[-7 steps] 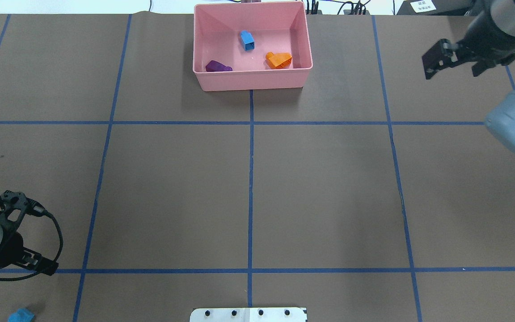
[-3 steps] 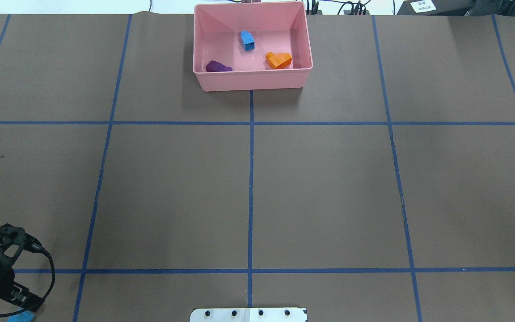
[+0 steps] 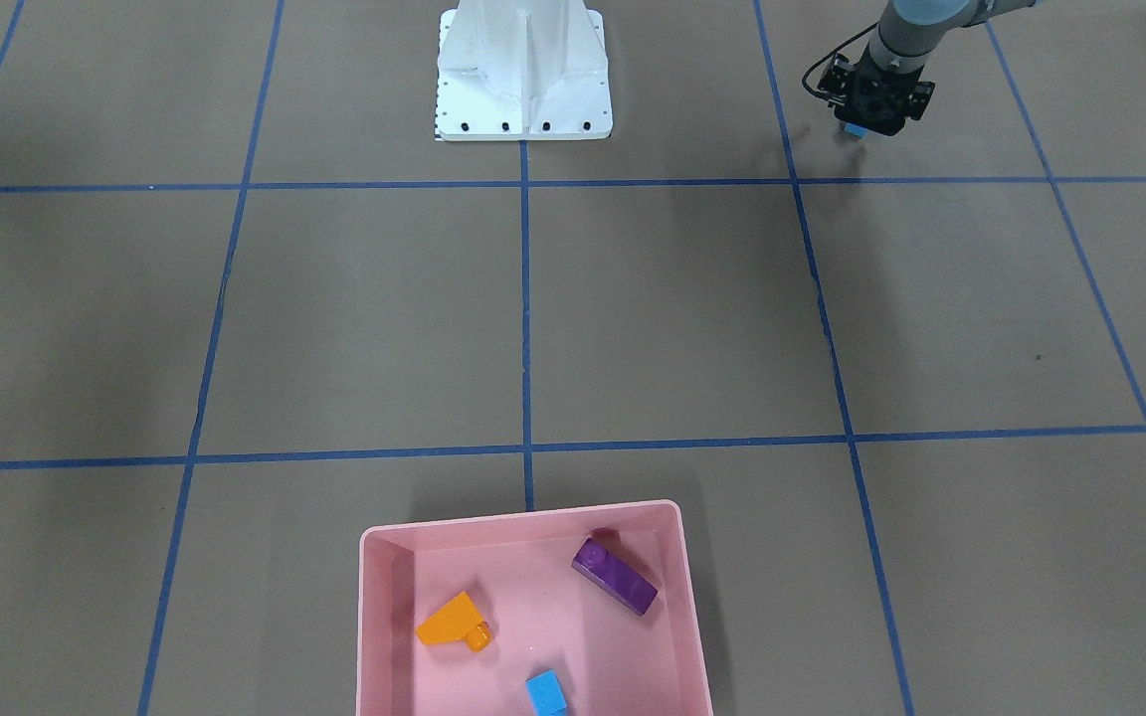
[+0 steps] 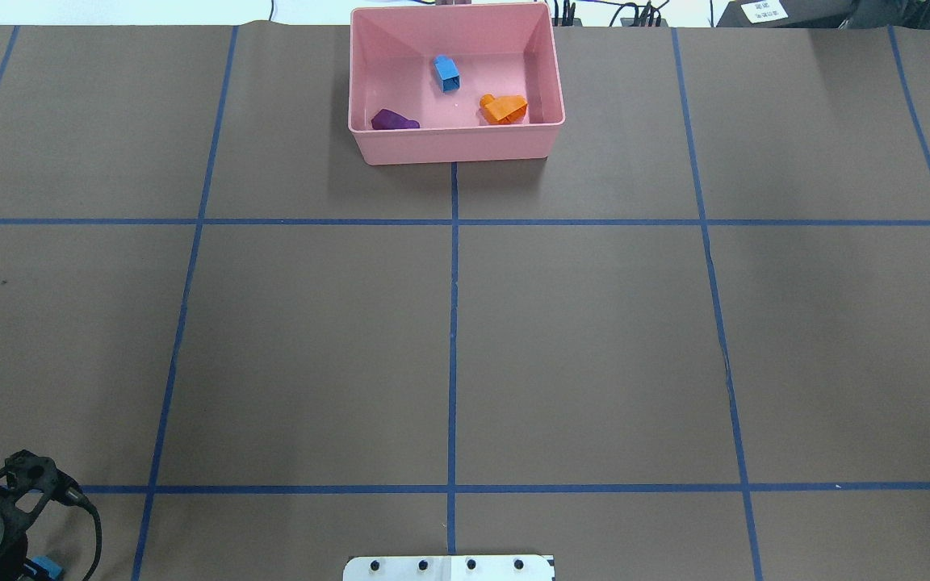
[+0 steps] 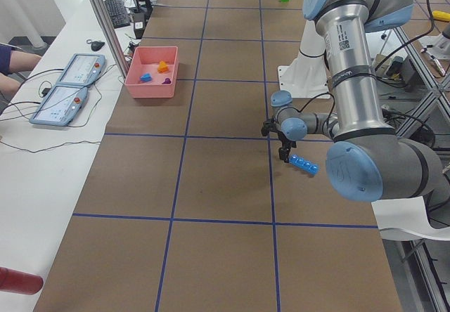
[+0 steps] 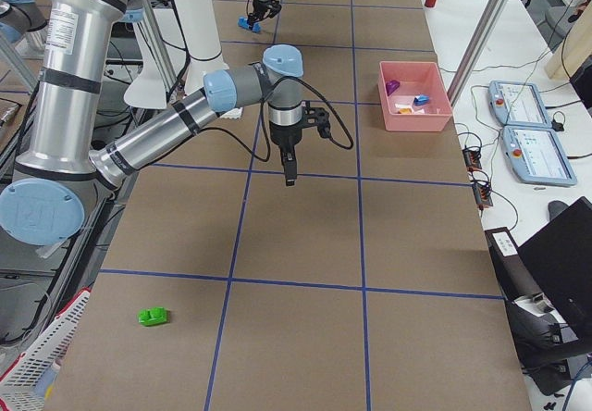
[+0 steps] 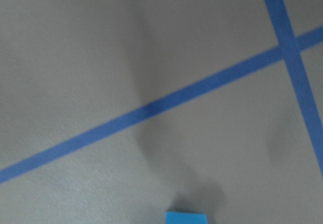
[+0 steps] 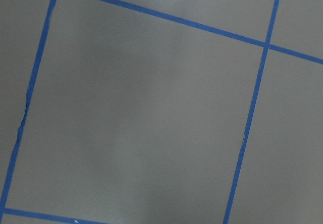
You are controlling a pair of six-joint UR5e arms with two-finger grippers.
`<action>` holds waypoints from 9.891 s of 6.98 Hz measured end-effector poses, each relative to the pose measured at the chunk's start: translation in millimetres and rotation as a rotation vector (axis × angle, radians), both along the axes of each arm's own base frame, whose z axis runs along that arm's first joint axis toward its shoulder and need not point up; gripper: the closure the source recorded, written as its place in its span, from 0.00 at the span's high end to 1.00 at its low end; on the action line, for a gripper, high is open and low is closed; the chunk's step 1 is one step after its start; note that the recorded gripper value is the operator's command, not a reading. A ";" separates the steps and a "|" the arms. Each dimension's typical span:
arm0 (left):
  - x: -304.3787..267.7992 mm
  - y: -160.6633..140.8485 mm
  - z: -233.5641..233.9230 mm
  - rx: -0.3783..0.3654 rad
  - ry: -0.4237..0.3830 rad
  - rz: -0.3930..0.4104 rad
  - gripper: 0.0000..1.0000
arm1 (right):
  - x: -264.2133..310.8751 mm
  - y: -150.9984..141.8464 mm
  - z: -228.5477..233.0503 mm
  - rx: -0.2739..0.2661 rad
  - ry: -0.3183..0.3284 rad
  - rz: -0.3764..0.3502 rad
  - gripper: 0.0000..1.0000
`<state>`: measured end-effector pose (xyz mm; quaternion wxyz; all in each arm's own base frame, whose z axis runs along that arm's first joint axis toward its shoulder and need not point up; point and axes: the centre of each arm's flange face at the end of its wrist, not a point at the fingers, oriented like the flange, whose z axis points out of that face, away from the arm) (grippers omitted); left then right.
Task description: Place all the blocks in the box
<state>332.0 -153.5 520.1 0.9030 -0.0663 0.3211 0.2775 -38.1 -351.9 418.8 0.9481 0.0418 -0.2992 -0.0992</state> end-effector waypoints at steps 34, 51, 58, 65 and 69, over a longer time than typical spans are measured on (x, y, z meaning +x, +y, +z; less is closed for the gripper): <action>56.6 -471.7 -337.9 -0.034 0.139 -0.563 1.00 | 96.2 150.2 240.5 -0.146 -0.056 0.001 0.98; -307.0 -354.7 6.8 0.287 0.083 -0.179 1.00 | 23.2 190.4 349.7 -0.173 0.016 -0.317 0.99; -309.1 -343.3 12.6 0.316 0.093 -0.179 1.00 | -7.4 205.2 381.4 -0.289 0.077 -0.351 0.86; -309.4 -342.5 10.6 0.323 0.094 -0.181 1.00 | 10.9 244.6 402.6 -0.309 0.099 -0.389 0.78; -309.4 -342.5 10.6 0.324 0.094 -0.179 1.00 | 5.2 245.8 404.4 -0.315 0.109 -0.423 0.58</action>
